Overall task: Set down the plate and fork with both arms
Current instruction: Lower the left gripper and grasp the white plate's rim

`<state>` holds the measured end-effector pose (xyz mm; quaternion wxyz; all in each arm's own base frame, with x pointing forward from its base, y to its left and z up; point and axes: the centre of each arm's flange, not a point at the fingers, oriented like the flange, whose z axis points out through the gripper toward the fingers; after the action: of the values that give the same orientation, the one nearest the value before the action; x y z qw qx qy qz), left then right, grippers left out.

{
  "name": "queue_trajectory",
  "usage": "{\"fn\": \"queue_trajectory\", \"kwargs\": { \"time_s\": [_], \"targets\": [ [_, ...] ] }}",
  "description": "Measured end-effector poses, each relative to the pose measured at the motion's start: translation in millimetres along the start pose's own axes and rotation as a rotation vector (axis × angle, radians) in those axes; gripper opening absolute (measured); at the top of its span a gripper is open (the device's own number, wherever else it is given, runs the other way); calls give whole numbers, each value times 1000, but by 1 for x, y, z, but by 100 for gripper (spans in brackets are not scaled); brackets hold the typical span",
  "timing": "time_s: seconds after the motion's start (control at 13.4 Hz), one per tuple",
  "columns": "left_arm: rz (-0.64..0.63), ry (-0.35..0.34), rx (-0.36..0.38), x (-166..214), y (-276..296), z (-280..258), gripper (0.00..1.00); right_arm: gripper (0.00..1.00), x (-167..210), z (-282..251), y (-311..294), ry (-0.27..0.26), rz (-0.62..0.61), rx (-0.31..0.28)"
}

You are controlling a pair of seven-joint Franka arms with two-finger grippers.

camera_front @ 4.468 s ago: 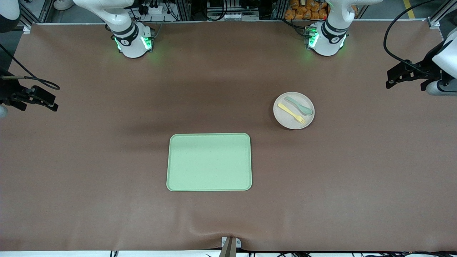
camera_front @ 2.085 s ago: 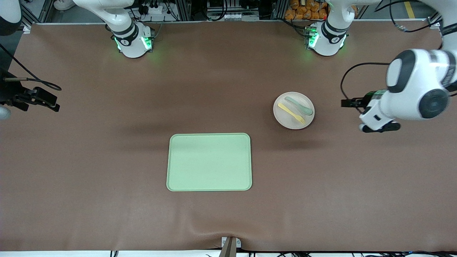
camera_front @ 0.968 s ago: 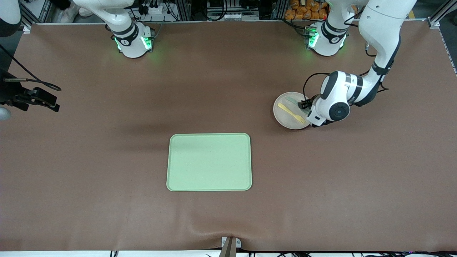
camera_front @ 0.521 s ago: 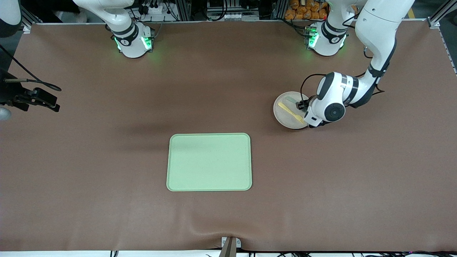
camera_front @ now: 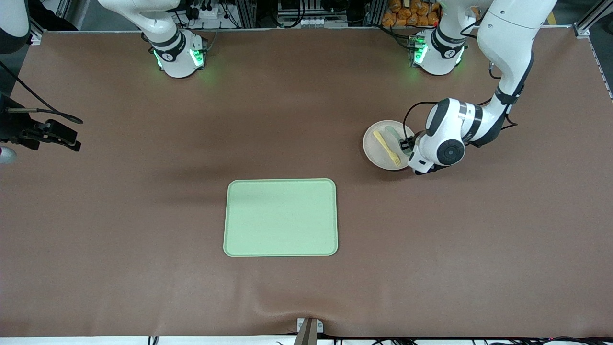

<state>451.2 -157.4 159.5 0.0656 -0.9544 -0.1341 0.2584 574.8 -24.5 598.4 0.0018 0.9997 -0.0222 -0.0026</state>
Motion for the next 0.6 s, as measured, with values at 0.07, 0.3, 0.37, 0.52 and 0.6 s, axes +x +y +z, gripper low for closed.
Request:
{"fn": "queue_trajectory", "kwargs": {
  "time_s": [0.07,0.3,0.37,0.52,0.6],
  "targets": [
    [10,12,9,3,1,-2,7,100,0,0,1,0,2,0],
    [44,43,20,19,6,-7,0,100,0,0,2,0,4,0],
    [68,53,19,24,8,-11,0,100,0,0,2,0,4,0],
    [121,74,5,34,12,-22,0,100,0,0,2,0,4,0],
    [149,89,-4,38,13,-30,0,100,0,0,2,0,4,0]
  ]
}}
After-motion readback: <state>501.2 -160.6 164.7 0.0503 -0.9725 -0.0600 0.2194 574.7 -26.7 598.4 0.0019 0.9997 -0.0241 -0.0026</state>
